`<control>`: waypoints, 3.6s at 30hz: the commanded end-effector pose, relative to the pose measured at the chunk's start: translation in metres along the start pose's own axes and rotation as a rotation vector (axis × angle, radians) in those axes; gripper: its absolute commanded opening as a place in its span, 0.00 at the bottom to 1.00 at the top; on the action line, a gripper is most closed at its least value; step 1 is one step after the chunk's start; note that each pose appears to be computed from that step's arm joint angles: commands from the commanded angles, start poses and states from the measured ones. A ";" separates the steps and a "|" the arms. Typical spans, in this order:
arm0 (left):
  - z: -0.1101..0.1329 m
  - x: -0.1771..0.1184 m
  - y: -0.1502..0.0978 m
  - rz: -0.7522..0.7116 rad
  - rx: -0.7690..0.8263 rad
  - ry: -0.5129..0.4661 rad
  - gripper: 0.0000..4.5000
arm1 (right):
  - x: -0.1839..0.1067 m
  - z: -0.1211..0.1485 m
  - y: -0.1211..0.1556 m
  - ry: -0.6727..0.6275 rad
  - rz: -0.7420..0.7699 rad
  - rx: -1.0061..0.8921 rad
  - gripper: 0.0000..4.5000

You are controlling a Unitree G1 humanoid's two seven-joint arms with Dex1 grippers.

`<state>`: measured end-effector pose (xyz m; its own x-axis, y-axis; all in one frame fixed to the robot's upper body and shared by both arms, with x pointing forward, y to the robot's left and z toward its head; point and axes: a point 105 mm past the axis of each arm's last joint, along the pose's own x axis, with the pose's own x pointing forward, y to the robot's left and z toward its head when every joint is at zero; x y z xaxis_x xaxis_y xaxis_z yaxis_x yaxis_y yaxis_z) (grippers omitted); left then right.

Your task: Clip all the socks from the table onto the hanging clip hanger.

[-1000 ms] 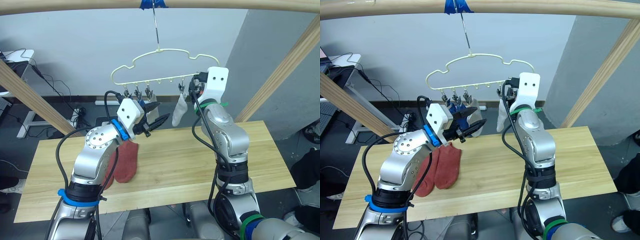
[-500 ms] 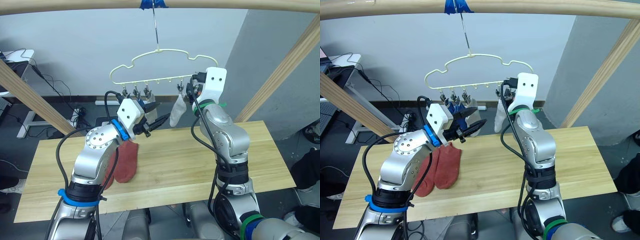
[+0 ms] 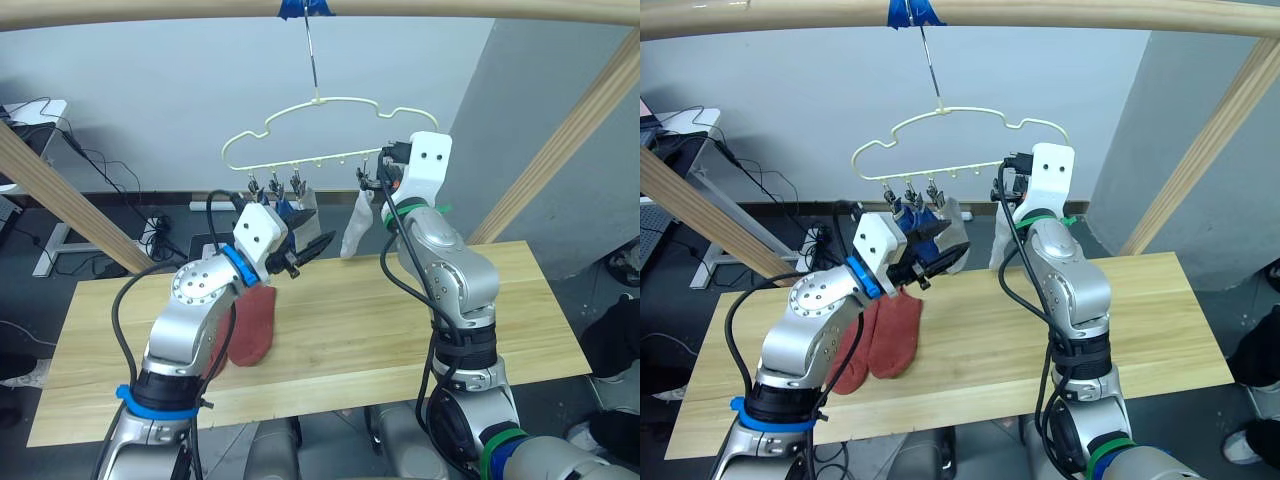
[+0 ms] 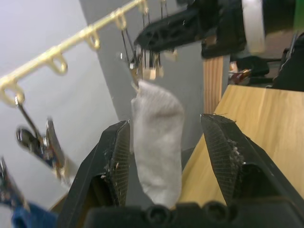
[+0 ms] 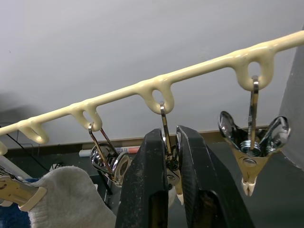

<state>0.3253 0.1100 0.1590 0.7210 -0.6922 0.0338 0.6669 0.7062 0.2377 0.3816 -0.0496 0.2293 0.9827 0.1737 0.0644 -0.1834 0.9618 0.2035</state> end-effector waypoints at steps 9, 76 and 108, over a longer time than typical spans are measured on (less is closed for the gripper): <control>-0.106 -0.064 0.021 0.632 -0.320 0.335 1.00 | -0.004 0.018 0.019 -0.056 0.080 0.027 0.01; -0.028 0.046 -0.073 0.012 -0.443 -0.071 0.00 | -0.005 0.026 0.018 -0.078 0.097 0.010 0.01; 0.015 0.106 -0.050 0.204 -0.474 -0.281 0.00 | -0.005 0.026 0.015 -0.086 0.076 -0.054 0.01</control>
<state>0.3682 0.0041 0.1406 0.8295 -0.5147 0.2168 0.5573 0.7878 -0.2622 0.3813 -0.0445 0.2384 0.9721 0.2184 0.0852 -0.2294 0.9612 0.1535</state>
